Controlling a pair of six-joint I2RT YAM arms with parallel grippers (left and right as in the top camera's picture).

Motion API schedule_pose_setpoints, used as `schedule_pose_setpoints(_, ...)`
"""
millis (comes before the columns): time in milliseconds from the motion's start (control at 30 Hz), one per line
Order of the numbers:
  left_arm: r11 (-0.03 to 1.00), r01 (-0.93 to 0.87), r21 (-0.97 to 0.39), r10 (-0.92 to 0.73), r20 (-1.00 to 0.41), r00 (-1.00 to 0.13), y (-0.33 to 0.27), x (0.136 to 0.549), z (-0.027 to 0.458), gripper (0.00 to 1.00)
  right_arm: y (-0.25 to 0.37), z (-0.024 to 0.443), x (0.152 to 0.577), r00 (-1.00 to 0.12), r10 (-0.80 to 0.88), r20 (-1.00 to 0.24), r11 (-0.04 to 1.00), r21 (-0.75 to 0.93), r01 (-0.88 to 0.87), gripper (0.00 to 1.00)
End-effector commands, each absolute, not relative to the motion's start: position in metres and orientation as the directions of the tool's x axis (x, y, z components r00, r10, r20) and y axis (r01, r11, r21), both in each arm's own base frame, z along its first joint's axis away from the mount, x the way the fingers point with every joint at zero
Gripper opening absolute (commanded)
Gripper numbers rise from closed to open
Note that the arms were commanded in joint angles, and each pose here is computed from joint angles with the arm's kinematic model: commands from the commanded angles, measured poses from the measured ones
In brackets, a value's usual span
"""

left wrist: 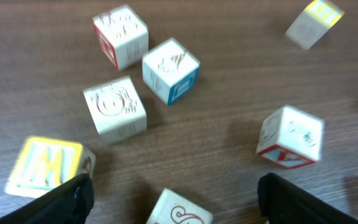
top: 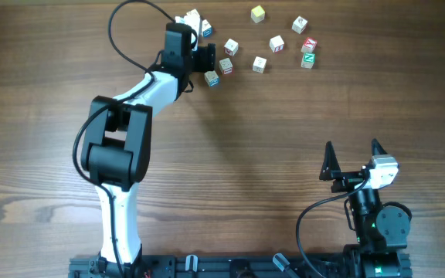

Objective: Form a circle
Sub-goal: 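Reach the left gripper forward to a white block in the cluster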

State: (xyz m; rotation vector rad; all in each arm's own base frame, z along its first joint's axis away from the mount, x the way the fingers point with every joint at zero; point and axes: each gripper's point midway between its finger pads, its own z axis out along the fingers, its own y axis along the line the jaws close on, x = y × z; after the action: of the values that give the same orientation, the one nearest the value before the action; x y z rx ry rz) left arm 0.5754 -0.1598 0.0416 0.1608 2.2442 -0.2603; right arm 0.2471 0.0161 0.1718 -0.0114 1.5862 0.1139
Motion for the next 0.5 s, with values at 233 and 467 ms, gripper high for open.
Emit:
schedule_pose_setpoints(233,0.975,0.189,-0.113,0.039,-0.757,-0.652,-0.1529,0.5780,0.0149,0.74,0.0193,0.1742,0.2463,-0.009,0.052,-0.999,0.994,0.053,-0.096,1.00)
schedule_pose_setpoints(467,0.975,0.190,-0.113,0.039,-0.758,-0.651,-0.1529,0.5782,0.0146,0.63,0.0193,0.1742,0.2463,-0.009,0.052,-0.999,0.994,0.053,-0.096,1.00)
